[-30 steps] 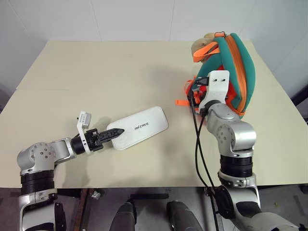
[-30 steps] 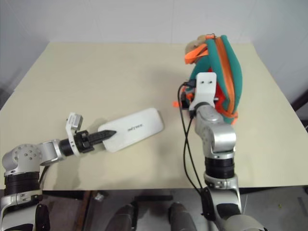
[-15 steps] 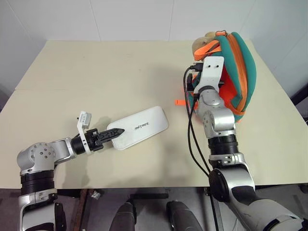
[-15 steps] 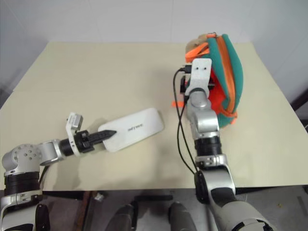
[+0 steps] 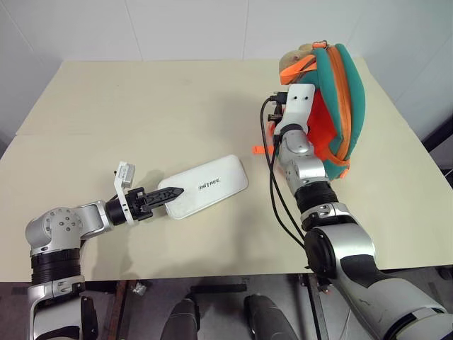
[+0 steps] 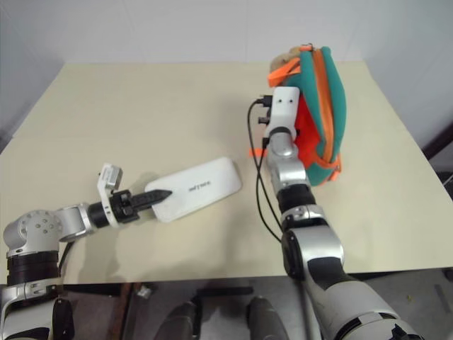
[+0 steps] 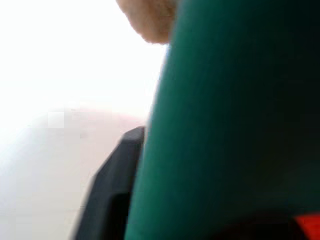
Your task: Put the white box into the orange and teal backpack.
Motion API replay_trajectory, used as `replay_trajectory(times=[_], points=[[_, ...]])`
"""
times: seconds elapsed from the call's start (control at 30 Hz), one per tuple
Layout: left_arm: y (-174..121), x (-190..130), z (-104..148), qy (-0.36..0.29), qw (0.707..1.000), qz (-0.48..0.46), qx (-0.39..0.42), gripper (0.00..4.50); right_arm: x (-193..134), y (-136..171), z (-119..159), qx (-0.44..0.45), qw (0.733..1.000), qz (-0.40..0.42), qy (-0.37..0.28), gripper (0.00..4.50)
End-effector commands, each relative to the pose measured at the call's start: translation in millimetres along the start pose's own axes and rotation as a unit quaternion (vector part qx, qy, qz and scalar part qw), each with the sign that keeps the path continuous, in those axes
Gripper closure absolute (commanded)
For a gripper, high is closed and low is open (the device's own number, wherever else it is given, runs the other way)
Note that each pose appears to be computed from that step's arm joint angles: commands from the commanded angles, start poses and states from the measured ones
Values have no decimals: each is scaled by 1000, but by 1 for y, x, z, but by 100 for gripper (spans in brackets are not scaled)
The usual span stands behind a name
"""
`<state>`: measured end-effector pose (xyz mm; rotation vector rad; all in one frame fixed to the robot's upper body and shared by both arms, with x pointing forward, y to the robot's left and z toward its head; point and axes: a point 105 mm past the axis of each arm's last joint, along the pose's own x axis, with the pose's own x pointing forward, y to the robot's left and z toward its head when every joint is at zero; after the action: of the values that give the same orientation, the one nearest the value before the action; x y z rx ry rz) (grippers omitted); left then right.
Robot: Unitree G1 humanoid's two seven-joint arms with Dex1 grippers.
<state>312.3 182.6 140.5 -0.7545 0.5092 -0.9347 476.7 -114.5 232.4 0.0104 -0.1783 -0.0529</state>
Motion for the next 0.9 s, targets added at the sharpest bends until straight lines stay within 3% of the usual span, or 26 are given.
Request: replay_trajectory(times=[0.03,0.17,0.37,0.47,0.57,0.73,0.9], points=[[-4,-4,8,-8,1000,-3,18,300,-1,3,31,44,997,44,-47,366],[-2,-9,14,-14,1000,7,27,300,-19,24,60,115,977,162,-76,366],[10,-30,21,-15,998,42,38,300,-86,51,88,127,907,400,-38,366],[17,-44,22,-19,997,60,37,300,-127,53,97,122,851,511,5,366],[20,-58,19,-18,997,69,39,300,-173,43,108,136,776,613,68,366],[24,-65,13,-17,996,76,41,300,-217,24,119,165,679,701,147,366],[18,-65,8,-29,997,54,55,300,-234,-9,110,172,648,697,253,366]])
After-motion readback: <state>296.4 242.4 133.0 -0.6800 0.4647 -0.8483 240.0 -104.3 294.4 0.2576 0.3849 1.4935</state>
